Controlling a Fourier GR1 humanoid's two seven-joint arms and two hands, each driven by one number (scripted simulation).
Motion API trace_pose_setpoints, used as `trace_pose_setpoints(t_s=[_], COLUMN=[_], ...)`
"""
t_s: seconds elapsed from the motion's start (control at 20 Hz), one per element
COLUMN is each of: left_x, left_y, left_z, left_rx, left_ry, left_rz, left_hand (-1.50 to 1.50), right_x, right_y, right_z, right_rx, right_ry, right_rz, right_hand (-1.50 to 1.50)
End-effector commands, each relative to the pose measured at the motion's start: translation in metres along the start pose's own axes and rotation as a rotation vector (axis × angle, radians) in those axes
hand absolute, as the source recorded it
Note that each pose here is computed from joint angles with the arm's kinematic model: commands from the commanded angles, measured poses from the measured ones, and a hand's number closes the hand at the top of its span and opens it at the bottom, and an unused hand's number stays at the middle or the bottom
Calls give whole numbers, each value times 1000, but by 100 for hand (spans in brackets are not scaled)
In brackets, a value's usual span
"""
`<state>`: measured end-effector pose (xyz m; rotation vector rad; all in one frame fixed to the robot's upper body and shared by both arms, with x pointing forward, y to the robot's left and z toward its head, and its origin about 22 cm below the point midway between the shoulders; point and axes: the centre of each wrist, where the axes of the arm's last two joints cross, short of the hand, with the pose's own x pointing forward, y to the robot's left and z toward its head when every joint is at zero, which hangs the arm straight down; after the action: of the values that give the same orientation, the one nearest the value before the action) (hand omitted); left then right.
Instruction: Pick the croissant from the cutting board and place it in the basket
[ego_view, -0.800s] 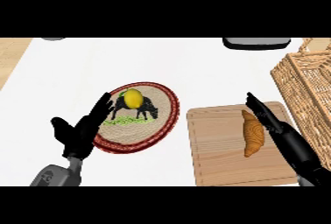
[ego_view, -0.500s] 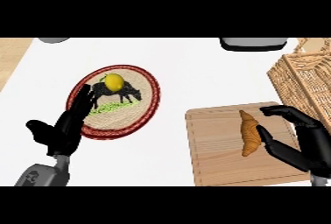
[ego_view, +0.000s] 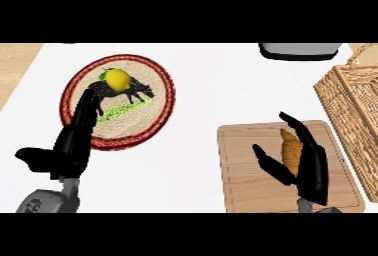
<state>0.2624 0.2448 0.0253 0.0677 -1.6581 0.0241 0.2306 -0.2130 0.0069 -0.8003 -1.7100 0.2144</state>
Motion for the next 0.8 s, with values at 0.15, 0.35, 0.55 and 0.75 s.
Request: trace_pose_setpoints(t_s=[0.15, 0.35, 0.55, 0.75], left_x=[-6, 4, 4, 4], left_y=[1, 7, 4, -2], left_z=[9, 5, 4, 10], left_rx=[45, 67, 56, 37], left_ry=[11, -15, -11, -1], left_rz=[-7, -18, -29, -14], left_hand=[0, 0, 0, 0], right_x=[-42, -61, -43, 5], right_y=[-19, -41, -40, -27], right_z=[-4, -4, -13, -21], right_rx=[-248, -180, -46, 63], right_ry=[194, 350, 468, 545], right_rz=[333, 547, 675, 711], right_hand=[-150, -150, -150, -150])
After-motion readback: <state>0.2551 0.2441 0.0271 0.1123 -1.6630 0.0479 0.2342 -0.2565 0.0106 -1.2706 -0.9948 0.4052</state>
